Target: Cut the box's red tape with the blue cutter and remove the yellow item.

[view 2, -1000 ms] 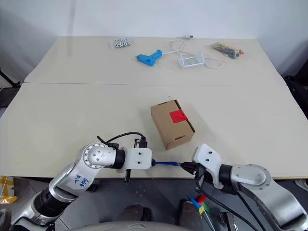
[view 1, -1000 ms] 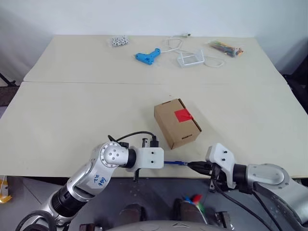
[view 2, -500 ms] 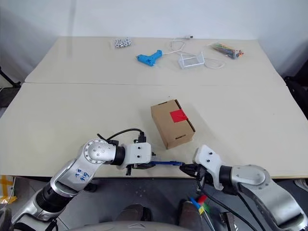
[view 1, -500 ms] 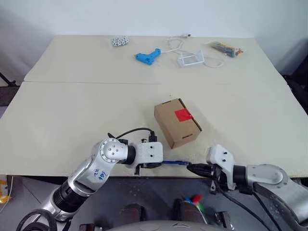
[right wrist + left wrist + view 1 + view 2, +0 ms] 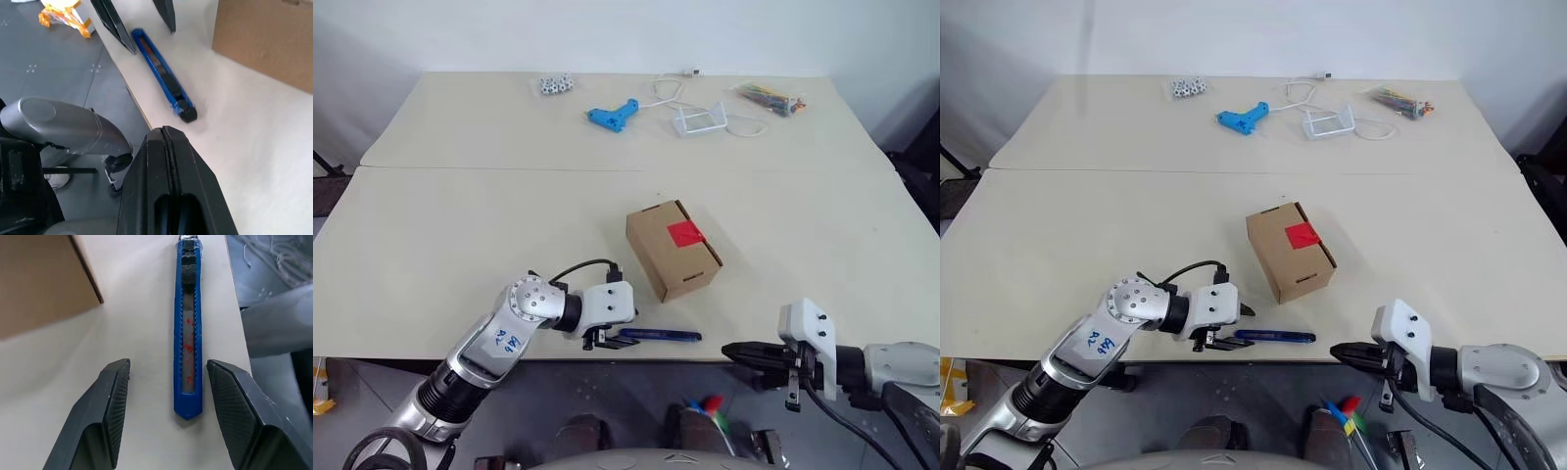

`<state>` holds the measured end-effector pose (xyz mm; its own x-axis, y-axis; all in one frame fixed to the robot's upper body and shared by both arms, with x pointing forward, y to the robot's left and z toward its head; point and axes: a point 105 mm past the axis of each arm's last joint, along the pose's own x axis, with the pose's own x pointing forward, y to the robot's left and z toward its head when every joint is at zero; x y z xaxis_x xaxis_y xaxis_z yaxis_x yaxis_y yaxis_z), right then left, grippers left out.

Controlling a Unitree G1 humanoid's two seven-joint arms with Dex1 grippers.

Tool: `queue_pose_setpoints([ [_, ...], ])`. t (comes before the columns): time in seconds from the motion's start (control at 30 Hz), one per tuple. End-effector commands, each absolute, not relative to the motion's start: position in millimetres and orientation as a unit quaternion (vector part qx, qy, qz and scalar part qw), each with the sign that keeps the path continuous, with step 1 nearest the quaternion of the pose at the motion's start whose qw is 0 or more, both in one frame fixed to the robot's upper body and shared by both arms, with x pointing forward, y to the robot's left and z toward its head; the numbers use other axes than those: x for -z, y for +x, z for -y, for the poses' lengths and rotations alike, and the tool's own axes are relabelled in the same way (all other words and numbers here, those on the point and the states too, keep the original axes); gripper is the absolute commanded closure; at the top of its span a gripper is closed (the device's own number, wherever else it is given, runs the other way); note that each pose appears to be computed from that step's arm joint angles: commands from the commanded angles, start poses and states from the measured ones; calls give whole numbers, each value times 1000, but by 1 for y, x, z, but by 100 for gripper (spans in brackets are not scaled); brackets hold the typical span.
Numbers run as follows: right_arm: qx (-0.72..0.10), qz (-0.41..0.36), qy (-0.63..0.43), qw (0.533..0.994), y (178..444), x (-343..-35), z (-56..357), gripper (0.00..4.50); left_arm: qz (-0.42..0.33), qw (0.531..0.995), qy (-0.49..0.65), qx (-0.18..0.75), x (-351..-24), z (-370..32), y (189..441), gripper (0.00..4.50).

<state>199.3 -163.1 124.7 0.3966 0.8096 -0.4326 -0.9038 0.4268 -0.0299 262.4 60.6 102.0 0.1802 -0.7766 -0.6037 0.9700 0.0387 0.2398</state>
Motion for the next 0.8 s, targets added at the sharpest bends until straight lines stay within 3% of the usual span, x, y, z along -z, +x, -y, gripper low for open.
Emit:
queue_pose_setpoints([
  [0.03, -531, -152, -137, 822, 198, -135, 156, 450, -199, 689, 318, 620, -87, -69, 255, 184],
  [0.27, -531, -143, -138, 823, 201, -136, 153, 450, -210, 684, 335, 613, -81, -72, 254, 395],
  [0.3, -532, -140, -139, 824, 201, -137, 152, 450, -211, 681, 337, 614, -80, -72, 253, 408],
  [0.53, -545, -126, -146, 816, 208, -138, 145, 450, -205, 682, 352, 607, -79, -72, 255, 408],
  [0.8, -550, -132, -174, 806, 234, -124, 127, 450, -209, 680, 352, 608, -80, -67, 254, 408],
])
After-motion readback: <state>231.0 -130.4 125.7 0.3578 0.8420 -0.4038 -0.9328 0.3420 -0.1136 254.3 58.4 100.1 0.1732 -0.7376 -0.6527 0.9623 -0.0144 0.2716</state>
